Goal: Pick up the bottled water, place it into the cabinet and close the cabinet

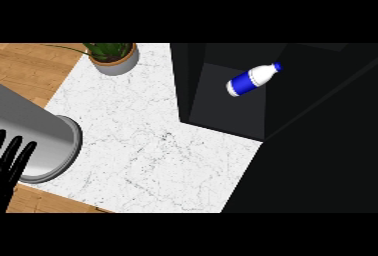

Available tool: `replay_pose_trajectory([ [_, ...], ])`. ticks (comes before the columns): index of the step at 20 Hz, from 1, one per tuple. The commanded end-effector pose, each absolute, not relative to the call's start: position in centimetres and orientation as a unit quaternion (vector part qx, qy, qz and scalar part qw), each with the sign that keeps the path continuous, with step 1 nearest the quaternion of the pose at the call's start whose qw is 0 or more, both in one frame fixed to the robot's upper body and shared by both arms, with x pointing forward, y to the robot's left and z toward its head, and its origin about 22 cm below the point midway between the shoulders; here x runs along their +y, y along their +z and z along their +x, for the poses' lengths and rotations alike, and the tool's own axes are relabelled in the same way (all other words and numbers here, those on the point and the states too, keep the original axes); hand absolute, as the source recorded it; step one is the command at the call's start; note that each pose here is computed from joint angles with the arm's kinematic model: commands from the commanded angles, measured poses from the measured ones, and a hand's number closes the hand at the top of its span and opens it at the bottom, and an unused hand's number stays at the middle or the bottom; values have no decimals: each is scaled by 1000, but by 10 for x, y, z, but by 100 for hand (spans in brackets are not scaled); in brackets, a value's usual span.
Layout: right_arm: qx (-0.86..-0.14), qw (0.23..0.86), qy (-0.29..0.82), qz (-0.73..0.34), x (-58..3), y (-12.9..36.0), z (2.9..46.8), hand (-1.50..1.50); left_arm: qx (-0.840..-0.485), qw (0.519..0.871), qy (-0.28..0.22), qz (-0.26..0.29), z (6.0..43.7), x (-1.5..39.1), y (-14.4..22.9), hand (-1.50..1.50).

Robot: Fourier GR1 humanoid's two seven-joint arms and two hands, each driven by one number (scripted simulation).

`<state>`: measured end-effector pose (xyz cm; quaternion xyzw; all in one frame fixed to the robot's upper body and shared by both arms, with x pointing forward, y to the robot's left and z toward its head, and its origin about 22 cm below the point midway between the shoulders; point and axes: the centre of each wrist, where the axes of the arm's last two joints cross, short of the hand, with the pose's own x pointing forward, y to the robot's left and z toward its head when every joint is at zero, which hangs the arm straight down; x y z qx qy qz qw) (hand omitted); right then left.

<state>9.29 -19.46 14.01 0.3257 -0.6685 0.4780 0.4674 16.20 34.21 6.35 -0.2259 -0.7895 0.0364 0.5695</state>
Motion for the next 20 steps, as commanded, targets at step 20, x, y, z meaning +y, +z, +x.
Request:
replay_pose_trajectory([
  [20, -671, 504, 402, 367, -178, 126, 102, 150, -800, 552, 19, -233, 172, 354, 74, -150],
])
